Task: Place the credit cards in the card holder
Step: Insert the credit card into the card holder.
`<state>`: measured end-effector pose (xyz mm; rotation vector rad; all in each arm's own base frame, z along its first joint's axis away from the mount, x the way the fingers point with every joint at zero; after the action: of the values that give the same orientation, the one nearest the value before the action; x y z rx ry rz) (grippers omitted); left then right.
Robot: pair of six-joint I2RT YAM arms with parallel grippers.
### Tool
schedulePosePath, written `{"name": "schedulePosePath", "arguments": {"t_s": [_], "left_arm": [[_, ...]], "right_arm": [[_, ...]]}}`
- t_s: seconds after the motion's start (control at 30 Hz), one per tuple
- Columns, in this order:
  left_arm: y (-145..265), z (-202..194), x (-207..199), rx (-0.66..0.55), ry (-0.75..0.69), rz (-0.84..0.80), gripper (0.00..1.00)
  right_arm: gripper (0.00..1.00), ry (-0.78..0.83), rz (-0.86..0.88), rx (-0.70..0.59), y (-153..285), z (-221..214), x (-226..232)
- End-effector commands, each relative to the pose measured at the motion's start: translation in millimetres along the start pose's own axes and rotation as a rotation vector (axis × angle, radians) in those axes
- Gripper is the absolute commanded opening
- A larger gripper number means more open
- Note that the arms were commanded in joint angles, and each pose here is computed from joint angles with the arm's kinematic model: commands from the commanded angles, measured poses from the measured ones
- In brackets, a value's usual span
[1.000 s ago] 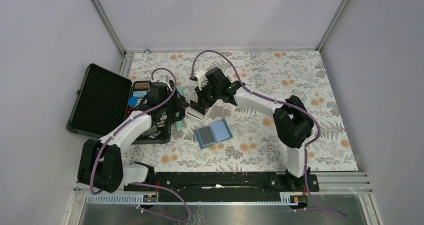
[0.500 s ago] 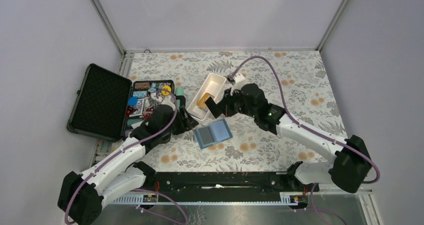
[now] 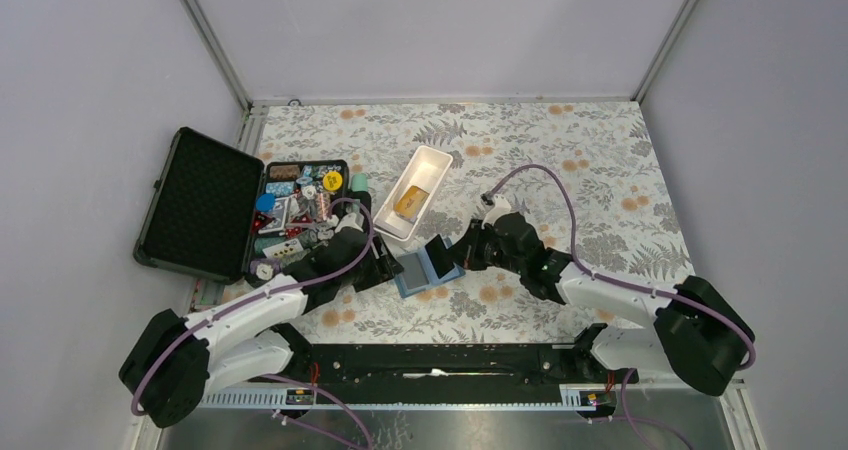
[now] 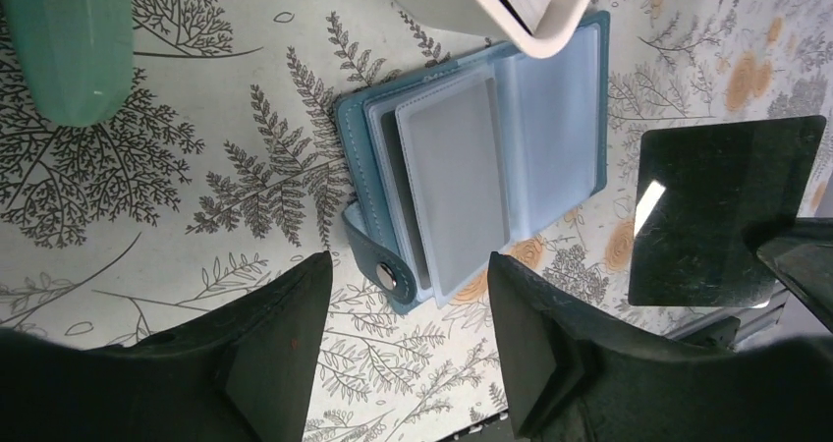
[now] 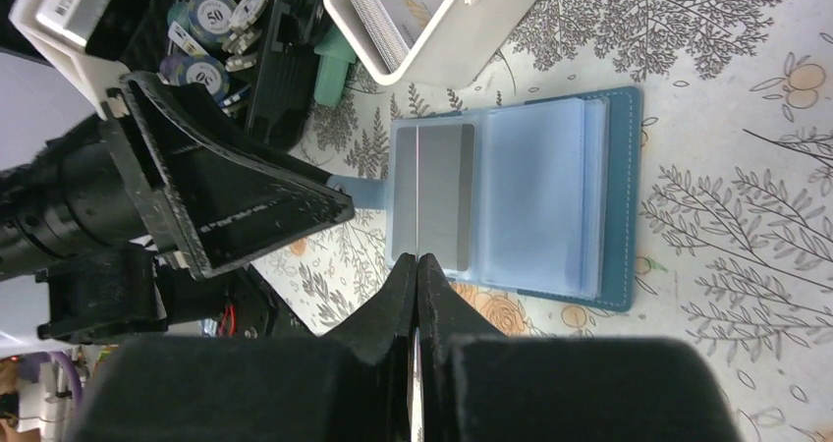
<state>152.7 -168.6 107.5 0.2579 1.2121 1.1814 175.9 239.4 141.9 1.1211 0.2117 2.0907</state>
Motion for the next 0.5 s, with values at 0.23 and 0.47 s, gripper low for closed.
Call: {"name": "schedulePosePath", "arguments": {"t_s": [0.23,0.47], "left_arm": [[-22,4,-5,-0.045,0.027,-0.017,0.60],[-30,2,2,-0.040,0.022,0.027,0.56]], "right_arm": [[0.00,-0.046,0.035,-0.052,-28,1,-2],[0.00,-0.066,0.039,-0.016,-40,-13,-12]]}}
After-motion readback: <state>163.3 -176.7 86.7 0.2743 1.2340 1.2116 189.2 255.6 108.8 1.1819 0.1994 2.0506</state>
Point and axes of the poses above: each gripper's point midway between its finger pads, its own y axis back along the fingers, its own x axis along the line the jaws close on, z = x × y, the point moved 7 cm from there along y, back along the fingers, and after that the axes turned 1 degree about y, right-handed, at the moved point
